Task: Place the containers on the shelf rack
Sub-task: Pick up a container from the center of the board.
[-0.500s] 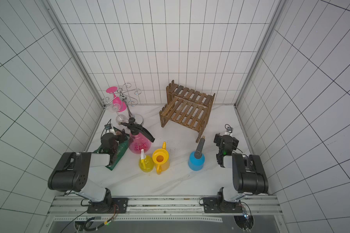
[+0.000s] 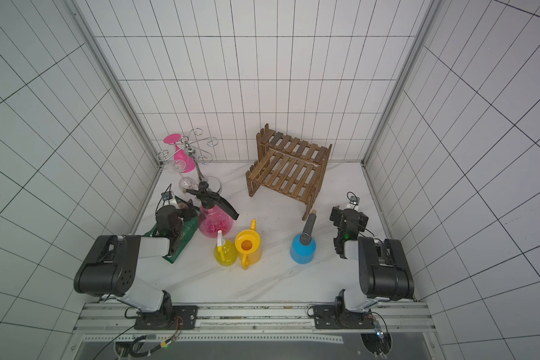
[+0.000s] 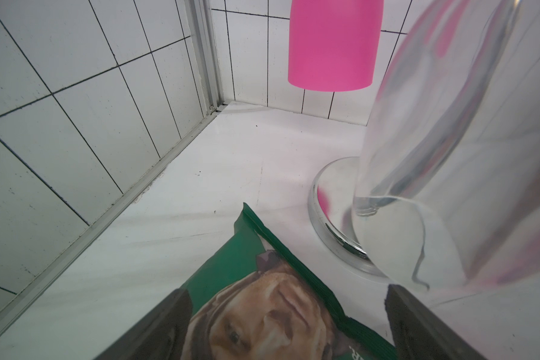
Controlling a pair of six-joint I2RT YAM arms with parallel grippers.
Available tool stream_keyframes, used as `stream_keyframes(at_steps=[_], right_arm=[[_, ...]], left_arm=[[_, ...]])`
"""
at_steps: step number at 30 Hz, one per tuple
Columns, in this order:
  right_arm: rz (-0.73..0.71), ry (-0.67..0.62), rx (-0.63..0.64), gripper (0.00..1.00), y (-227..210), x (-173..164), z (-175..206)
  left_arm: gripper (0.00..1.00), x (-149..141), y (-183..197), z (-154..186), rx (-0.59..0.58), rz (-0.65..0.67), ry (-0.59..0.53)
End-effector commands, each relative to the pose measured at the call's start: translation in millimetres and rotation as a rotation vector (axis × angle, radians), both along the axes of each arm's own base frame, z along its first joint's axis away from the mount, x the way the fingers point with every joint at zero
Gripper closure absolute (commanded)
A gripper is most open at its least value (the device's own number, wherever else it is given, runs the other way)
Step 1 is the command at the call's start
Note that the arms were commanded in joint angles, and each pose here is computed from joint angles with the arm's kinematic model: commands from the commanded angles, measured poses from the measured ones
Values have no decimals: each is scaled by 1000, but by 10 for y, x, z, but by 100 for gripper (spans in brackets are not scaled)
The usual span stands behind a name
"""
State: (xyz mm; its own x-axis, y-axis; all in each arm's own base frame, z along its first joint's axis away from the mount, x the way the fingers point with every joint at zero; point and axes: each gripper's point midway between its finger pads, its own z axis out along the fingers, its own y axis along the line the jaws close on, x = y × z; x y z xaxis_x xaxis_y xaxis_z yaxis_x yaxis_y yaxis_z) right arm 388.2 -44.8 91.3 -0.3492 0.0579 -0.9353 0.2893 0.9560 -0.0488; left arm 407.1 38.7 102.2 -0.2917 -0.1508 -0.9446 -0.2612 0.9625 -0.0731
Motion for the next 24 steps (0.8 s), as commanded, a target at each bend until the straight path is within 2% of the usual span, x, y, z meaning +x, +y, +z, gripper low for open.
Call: stream_keyframes(at_steps=[1,5,9,14,18,21,24], right_arm=[[-9,-20,3,1,-10,38,71],[-7,-37,-2,1,1,-7,183],[-12,-62,2,1,-6,-119,428],[1,-93,42,1,31,-327,700],[19,-150,149,1,107,-521,937],[6,-171,265,1,138,-709,1075],[90,-212,353,1,303,-849,1208]], left_arm=[[2,34,21,136,13,8,-37],[2,-81,222,302,21,158,-21],[2,-187,223,555,41,152,-29],[2,-382,147,834,12,124,-51],[2,-613,-8,1133,-76,116,-116],[2,-821,-18,1260,-217,160,-171],[1,-985,-124,1433,-348,108,-243]])
